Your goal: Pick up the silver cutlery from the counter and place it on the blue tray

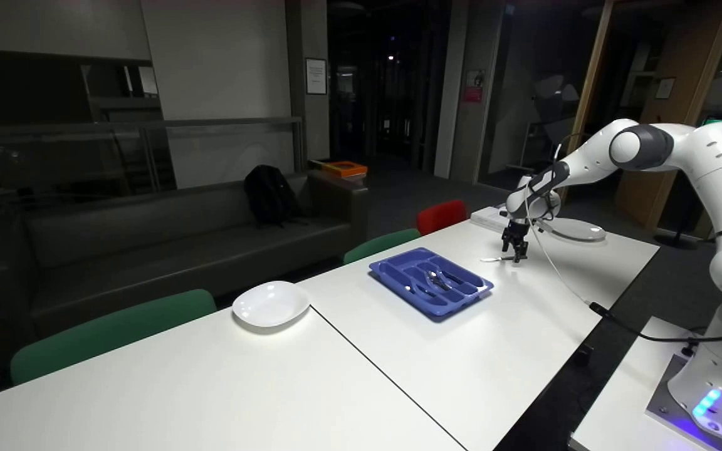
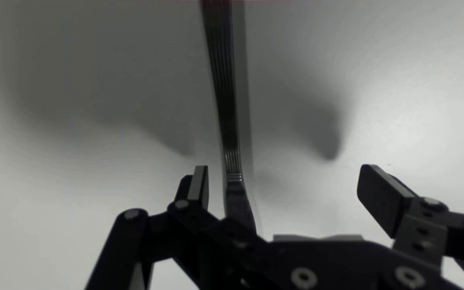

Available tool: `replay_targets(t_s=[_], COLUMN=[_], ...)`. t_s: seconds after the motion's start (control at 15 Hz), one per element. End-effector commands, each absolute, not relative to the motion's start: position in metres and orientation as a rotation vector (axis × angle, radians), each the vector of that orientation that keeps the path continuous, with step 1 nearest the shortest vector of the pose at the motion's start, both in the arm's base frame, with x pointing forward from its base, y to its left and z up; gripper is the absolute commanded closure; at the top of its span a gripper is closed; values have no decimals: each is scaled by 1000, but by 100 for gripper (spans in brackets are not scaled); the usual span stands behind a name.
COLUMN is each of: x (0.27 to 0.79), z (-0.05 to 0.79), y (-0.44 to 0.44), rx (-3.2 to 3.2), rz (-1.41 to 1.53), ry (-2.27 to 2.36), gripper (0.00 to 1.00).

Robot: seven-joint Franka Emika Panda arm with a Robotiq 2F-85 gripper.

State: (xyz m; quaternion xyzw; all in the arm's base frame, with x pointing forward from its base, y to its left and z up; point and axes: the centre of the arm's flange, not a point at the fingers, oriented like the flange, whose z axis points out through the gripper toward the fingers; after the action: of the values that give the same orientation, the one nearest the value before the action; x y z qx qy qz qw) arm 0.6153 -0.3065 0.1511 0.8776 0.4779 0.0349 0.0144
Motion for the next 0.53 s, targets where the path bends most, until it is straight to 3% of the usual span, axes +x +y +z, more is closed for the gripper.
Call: replay_targets(t_s=[0.0, 0.47], x=[630, 634], z=[149, 143], y=[-316, -320], rx=[2736, 2757], rz=[74, 36], ry=[1501, 1513], gripper=[0, 0])
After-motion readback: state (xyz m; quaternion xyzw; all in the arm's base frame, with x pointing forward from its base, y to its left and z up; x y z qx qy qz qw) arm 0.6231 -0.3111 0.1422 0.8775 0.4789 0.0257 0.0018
